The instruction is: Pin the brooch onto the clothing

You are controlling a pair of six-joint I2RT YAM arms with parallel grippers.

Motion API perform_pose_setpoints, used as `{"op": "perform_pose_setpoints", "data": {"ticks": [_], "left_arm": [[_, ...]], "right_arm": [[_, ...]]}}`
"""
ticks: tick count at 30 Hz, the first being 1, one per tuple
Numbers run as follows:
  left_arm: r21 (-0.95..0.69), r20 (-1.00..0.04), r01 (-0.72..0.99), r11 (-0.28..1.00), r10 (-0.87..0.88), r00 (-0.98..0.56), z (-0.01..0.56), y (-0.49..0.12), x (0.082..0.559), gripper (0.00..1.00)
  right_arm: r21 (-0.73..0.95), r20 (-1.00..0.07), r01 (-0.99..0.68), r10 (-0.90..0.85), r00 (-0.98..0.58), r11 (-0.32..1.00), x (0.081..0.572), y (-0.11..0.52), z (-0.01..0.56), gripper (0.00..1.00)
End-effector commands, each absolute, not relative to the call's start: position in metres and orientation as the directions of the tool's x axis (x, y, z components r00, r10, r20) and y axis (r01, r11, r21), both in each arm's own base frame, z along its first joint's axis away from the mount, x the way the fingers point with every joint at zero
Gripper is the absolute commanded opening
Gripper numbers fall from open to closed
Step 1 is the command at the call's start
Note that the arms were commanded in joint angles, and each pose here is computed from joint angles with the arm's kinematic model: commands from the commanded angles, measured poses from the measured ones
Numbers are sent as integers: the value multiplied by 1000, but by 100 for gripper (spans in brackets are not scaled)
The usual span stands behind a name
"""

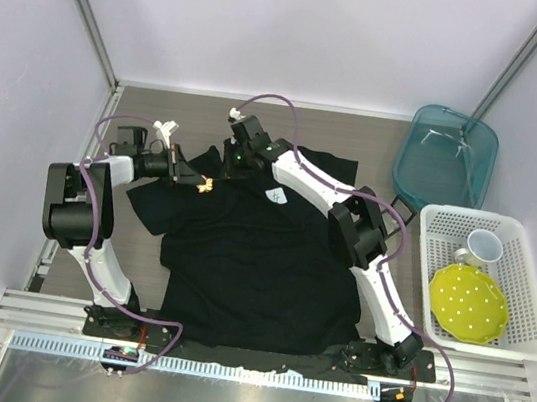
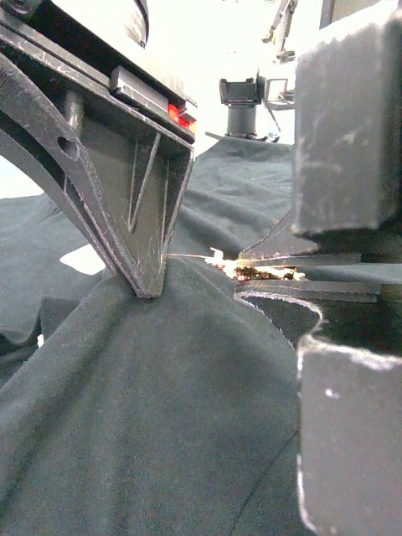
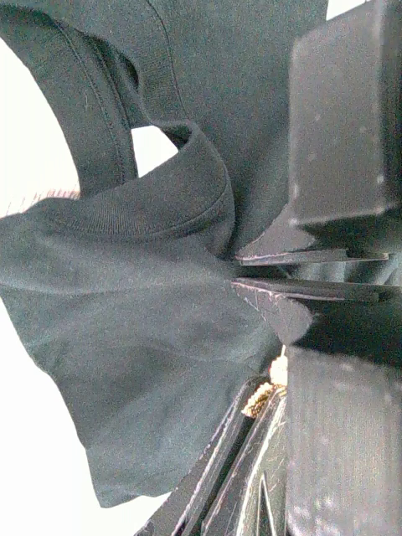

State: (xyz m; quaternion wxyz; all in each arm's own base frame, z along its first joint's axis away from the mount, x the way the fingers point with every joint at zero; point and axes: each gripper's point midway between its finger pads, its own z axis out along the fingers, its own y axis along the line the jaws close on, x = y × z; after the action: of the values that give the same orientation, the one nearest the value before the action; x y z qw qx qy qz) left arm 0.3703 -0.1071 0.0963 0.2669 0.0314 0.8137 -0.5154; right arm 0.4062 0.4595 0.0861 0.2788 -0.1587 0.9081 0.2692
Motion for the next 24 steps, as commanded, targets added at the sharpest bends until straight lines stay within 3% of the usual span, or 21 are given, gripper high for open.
{"op": "perform_pose_setpoints", "data": {"ticks": [1,6,24], "left_arm": [[-805,-525,402,437,-209,-825,117,-111,369,2],[-807,-521,398,436,-210,-827,115,-111,369,2],[-798,-535,406,445,-213,-818,121,-110,370,2]], "right_arm": [[460,-619,-455,-92,-780,763,413,471,112,13],[505,-601,-456,-81,-795,733,413,472,116,1],[498,-632,-483,-79,-771,720,418,463,134,1]]}}
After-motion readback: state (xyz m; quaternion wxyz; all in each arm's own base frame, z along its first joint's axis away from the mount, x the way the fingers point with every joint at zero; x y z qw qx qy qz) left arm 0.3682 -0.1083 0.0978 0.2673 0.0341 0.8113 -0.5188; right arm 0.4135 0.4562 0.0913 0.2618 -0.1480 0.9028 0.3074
